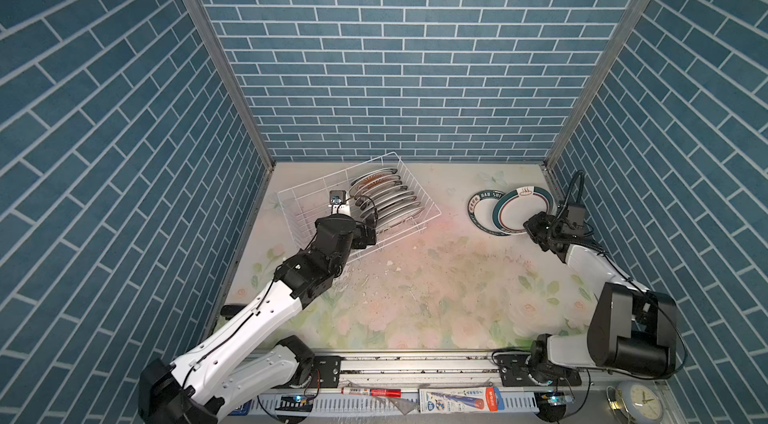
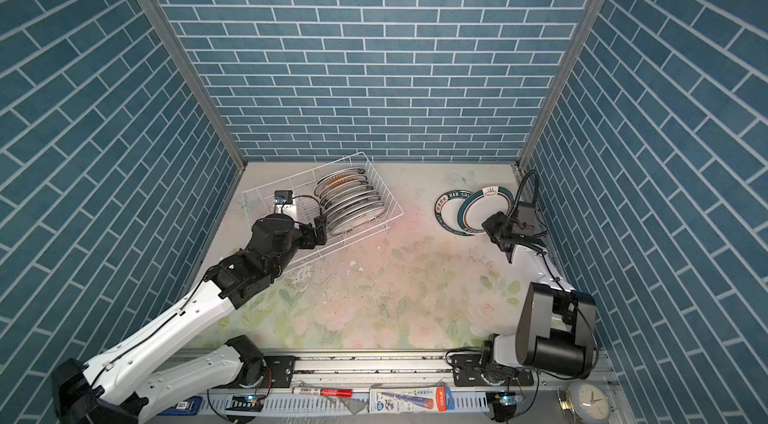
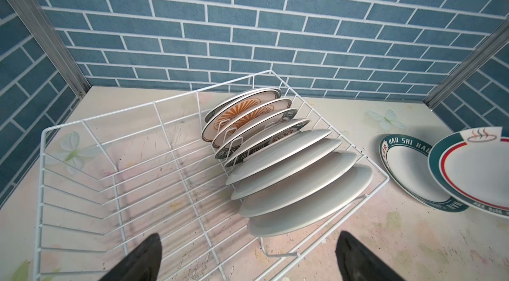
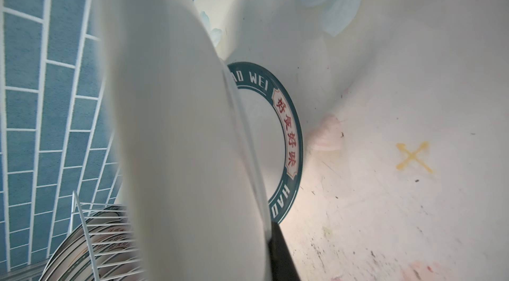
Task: Unload the plates from the dish rack
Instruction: 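Release the plate with the left gripper while the right gripper carries it away, then lower the plate beside the first plate with the right gripper and open it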
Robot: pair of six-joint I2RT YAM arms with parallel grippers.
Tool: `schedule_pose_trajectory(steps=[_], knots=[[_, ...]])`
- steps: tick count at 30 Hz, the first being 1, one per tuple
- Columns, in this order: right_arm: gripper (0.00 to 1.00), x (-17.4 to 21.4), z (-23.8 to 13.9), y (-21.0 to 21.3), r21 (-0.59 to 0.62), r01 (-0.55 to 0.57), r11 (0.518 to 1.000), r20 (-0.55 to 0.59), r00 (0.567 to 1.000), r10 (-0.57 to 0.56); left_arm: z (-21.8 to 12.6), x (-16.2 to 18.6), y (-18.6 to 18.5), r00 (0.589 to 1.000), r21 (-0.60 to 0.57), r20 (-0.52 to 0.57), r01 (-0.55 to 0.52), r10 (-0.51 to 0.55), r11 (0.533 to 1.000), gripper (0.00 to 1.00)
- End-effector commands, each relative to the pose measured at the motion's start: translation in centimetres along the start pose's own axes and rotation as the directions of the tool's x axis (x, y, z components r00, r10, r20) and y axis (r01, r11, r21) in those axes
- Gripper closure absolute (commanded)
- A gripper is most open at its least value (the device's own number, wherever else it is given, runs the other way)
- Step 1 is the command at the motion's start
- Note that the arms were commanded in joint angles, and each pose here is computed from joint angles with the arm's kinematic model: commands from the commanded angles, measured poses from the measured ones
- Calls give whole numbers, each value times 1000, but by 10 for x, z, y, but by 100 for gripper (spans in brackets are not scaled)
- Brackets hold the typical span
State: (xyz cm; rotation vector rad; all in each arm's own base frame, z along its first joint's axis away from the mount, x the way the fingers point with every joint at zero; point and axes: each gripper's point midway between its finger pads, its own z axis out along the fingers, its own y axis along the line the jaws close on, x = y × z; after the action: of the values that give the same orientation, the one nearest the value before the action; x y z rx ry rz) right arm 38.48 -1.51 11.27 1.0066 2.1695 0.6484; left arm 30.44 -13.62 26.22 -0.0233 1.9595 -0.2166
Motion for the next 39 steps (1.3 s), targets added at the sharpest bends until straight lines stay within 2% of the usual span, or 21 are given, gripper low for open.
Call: schedule_pose_trajectory(steps=[1, 4, 12, 14, 18, 26, 28, 30, 32, 39], knots=[[100, -19, 0, 37, -147, -47, 988, -6, 999, 47, -5, -12, 12, 999, -59, 49, 21, -18, 998, 1], [100, -17, 13, 36, -181, -104, 978, -78, 993, 91, -7, -13, 25, 1000, -146, 13, 7, -5, 989, 1], [100, -10, 33, 32, -167, -114, 979, -161, 983, 87, -5, -12, 13, 997, -95, -37, -67, 64, 993, 1], [94, -7, 36, 29, -152, -110, 982, -172, 982, 84, -5, -11, 12, 993, -85, -49, -109, 105, 990, 1], [91, -3, 40, 24, -131, -103, 986, -195, 978, 77, -8, -11, 9, 981, -59, -72, -182, 178, 981, 1], [87, -1, 41, 18, -104, -85, 991, -201, 978, 63, -11, -9, 15, 982, -73, -39, -187, 184, 980, 1], [83, 0, 41, 15, -87, -76, 993, -199, 978, 58, -13, -9, 16, 982, -72, -36, -186, 184, 980, 1], [73, 0, 41, 13, -77, -71, 995, -202, 978, 54, -14, -8, 16, 981, -71, -48, -193, 190, 979, 1], [67, 1, 41, 12, -74, -69, 995, -204, 977, 53, -14, -8, 17, 976, -82, -77, -210, 204, 974, 1], [62, 3, 42, 6, -45, -44, 998, -216, 976, 33, -7, -4, 14, 965, -84, -134, -239, 227, 967, 3]])
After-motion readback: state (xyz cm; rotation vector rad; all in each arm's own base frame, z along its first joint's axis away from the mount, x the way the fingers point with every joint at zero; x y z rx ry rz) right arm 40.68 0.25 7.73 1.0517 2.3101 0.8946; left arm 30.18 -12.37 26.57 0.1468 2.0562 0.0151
